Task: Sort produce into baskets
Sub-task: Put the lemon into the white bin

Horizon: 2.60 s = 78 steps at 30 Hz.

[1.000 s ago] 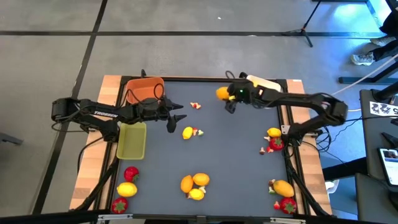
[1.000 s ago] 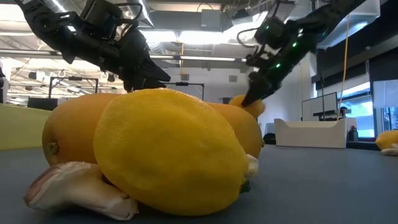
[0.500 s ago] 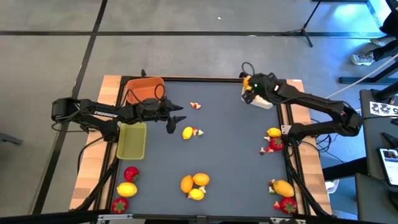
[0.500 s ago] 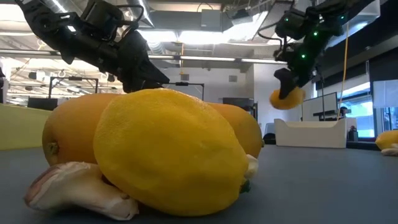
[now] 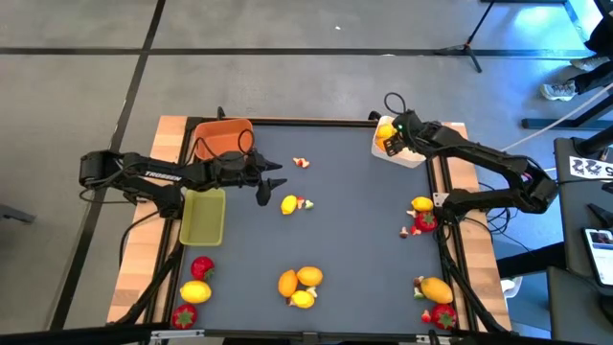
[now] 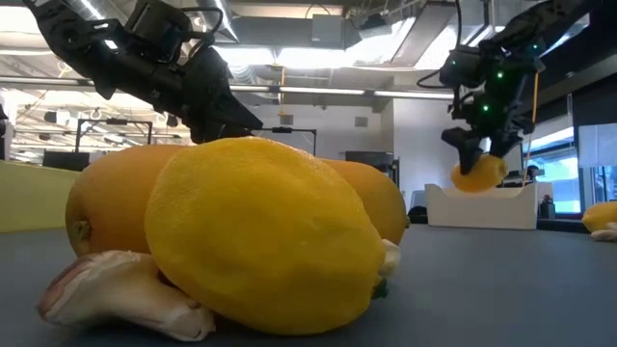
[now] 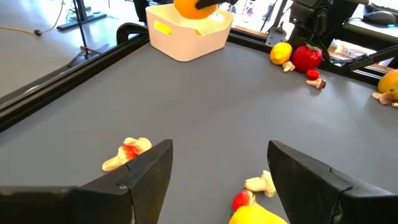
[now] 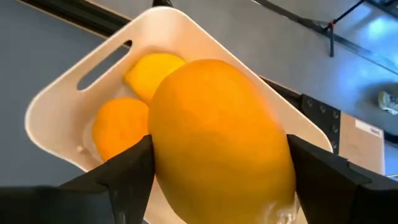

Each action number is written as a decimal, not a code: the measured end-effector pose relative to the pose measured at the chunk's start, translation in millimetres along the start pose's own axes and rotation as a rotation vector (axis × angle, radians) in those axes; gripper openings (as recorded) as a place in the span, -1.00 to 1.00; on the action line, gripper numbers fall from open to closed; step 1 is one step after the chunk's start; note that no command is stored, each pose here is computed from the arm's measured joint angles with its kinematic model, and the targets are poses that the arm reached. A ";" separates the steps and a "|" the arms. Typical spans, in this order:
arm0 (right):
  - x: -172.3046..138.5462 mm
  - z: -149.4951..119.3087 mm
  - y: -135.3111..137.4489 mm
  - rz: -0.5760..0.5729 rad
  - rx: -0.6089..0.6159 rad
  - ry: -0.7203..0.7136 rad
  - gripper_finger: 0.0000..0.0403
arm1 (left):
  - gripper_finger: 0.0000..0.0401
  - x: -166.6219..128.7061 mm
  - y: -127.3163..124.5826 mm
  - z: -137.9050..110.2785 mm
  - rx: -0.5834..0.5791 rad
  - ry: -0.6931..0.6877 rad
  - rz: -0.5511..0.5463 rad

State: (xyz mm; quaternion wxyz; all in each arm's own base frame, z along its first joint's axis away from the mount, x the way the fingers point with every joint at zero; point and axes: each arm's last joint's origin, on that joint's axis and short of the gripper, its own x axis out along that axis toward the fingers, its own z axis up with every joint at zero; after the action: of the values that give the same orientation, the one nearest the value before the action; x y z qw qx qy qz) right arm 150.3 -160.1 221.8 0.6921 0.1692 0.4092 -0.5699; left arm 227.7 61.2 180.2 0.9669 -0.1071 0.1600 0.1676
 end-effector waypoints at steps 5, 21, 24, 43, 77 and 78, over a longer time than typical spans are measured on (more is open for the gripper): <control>6.7 -5.3 2.1 -0.013 0.037 0.028 0.55 | 0.28 0.0 0.0 0.0 0.000 0.000 0.001; 45.3 -17.0 1.7 -0.179 -0.010 0.212 0.55 | 0.28 0.0 0.1 0.0 0.001 0.000 0.002; 48.2 -17.7 -0.5 -0.190 -0.014 0.230 0.55 | 0.28 0.0 0.1 0.0 0.000 0.000 0.002; 48.2 -17.3 0.4 -0.175 -0.043 0.229 0.55 | 0.28 0.0 0.2 0.8 0.002 -0.008 0.001; -6.2 24.0 8.7 0.175 -0.075 0.085 0.66 | 0.28 -0.1 -1.8 1.5 -0.014 -0.016 -0.014; -8.7 25.3 14.6 0.233 -0.089 0.063 0.66 | 0.28 -0.1 -2.4 0.5 -0.011 -0.006 -0.015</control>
State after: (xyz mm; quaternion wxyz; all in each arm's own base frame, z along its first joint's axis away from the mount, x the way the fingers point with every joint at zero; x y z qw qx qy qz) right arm 173.2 -167.9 240.4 0.7472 0.2027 0.4333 -0.4614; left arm 228.6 59.0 181.1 0.9680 -0.1133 0.1553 0.1615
